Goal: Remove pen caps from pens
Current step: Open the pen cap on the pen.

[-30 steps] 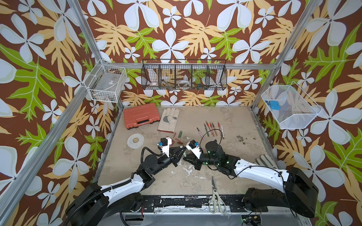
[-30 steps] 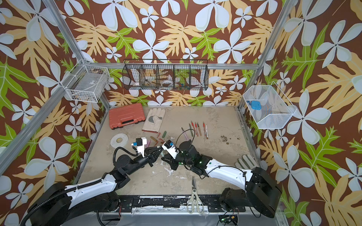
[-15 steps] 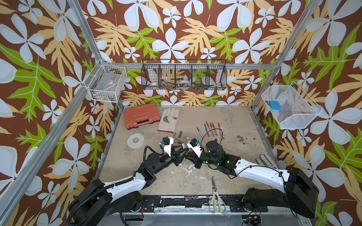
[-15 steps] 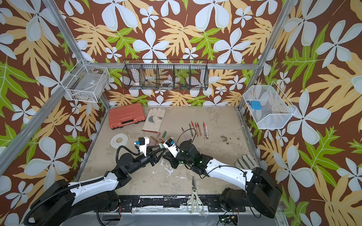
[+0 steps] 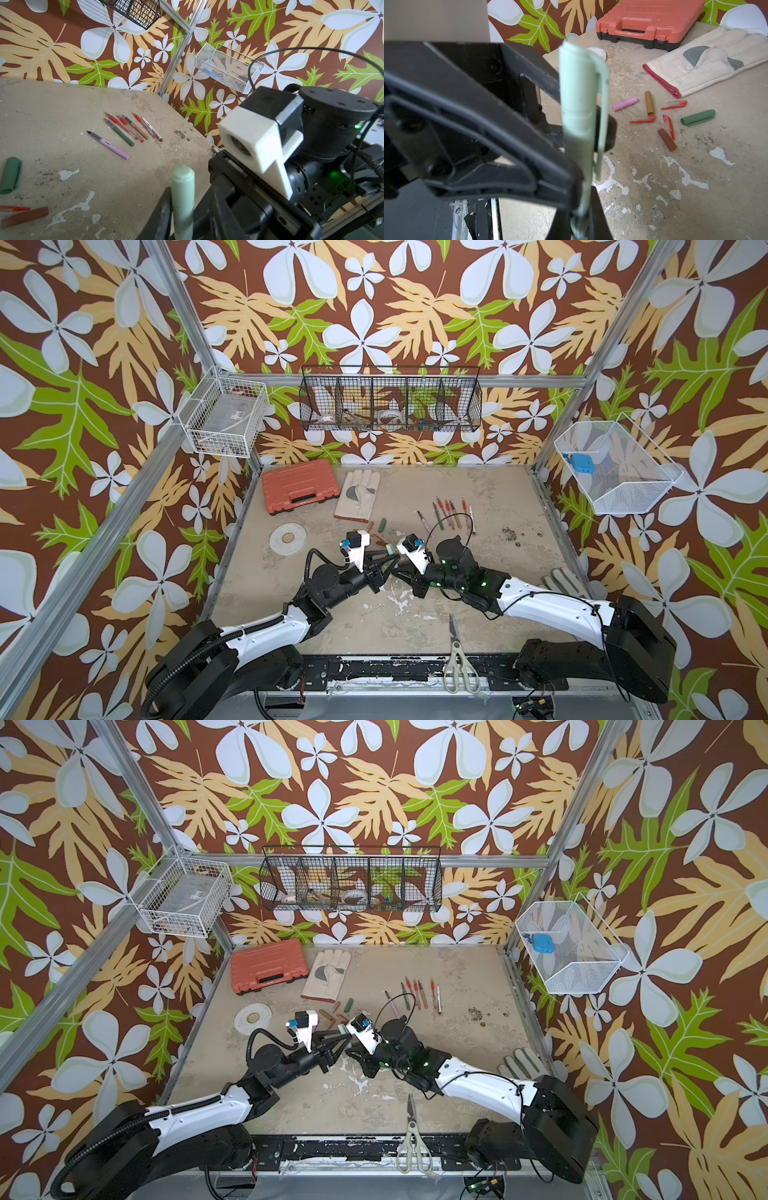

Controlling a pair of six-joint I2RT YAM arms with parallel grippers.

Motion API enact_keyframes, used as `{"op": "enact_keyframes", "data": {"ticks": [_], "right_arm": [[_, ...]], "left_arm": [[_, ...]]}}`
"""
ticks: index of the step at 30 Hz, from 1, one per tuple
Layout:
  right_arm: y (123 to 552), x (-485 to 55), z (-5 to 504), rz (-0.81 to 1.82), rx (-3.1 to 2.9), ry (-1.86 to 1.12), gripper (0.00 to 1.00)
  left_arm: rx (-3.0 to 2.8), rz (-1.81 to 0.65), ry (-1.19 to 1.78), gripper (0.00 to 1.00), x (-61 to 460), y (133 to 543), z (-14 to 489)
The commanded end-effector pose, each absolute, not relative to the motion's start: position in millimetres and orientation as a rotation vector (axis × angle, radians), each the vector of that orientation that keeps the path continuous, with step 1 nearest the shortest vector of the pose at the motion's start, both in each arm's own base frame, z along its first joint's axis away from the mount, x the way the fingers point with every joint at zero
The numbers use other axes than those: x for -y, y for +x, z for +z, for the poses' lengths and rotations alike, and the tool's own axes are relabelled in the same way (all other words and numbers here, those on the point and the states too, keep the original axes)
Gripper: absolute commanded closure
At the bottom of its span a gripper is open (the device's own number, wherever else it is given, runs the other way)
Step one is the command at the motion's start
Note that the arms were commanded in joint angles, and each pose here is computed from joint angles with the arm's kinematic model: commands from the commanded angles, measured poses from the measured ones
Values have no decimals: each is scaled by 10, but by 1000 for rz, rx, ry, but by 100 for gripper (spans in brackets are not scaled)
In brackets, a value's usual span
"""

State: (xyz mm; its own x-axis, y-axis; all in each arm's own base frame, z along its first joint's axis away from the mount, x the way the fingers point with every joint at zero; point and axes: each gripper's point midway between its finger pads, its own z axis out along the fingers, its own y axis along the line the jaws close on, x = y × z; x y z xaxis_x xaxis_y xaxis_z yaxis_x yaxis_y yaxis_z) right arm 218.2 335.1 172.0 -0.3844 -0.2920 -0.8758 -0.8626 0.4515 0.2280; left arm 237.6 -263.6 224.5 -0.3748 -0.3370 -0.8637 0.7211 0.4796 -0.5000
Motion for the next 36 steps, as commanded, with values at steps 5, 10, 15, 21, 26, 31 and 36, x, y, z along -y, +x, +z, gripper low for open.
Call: {"op": "enact_keyframes", "data": {"ticks": [5,10,15,21,26,31,36], "right_arm": [[2163,-3371,1736,881,-1891,-995,100],[2107,-3396,1770,888,-1869,-1017,100],[2090,-3399,1766,885,-1867,-1025,100],[2096,-3397,1764,879,-1868,-1027,100],[2108,-3366,1725,856,-1884,-1023,100],[2054,-3413,1689,899,-1879,-1051,100],[2003,-3461,1580,932,-1902,-1092,100]], "left_arm": [[-1578,-1168,342,62,2643,2383,2280],[-1578,-1165,347,65,2646,2387,2276],[-1572,-1156,337,81,2620,2387,2288],[-1569,-1149,333,97,2603,2391,2286],[-1579,-1147,269,100,2507,2463,2270],[-1579,-1250,172,100,2272,2605,2207],[-1588,-1252,184,100,2258,2647,2170]]}}
